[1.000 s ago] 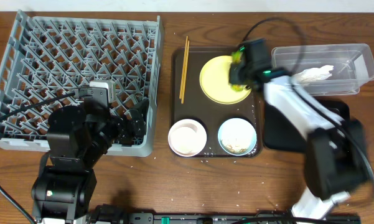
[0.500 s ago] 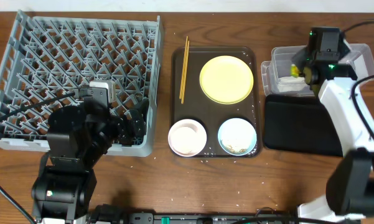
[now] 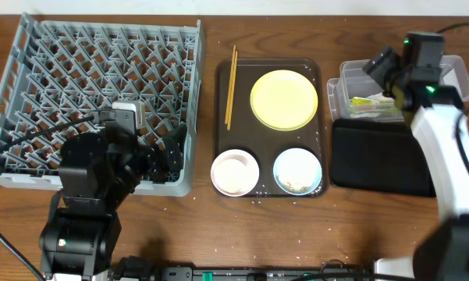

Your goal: Sort waste into correct bins and load items into the dishwasher

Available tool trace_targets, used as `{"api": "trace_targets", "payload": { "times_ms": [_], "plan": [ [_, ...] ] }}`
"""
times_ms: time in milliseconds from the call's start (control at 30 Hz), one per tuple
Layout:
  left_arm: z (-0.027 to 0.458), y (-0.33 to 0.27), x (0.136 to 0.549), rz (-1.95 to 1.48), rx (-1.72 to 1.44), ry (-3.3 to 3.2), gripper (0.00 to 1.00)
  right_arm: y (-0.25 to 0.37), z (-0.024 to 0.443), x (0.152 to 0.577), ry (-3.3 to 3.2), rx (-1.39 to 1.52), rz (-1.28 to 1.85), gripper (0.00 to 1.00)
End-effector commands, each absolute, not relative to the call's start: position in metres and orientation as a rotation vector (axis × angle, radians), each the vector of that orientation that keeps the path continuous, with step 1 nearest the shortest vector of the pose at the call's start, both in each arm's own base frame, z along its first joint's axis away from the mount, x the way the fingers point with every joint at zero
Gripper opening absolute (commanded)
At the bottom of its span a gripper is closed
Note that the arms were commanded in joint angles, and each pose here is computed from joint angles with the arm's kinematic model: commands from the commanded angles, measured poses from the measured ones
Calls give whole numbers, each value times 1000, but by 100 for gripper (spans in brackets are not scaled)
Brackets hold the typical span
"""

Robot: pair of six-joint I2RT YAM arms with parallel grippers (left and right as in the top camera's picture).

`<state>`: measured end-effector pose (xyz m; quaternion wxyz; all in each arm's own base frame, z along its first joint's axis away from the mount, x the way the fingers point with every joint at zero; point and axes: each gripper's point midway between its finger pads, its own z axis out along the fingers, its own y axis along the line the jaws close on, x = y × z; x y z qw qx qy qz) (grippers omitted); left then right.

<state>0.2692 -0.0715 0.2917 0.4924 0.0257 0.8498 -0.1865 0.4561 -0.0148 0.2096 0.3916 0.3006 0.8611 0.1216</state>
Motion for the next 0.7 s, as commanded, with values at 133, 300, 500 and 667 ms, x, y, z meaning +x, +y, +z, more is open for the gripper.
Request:
{"api": "trace_targets", "payload": {
  "times_ms": [133,300,500,667],
  "plan": [
    [304,-73,268,-467,70,2035,98,113,245,408,2318,60,558,73],
    [304,-73,268,-468,69,2035,98,167,219,374,2440,-198,610,64],
    [304,-73,268,-467,70,2035,98,243,189,306,2487,-787,705,74],
    [304,-74,268,-468,70,2034,98,265,137,280,2618,-959,531,64]
  ]
}}
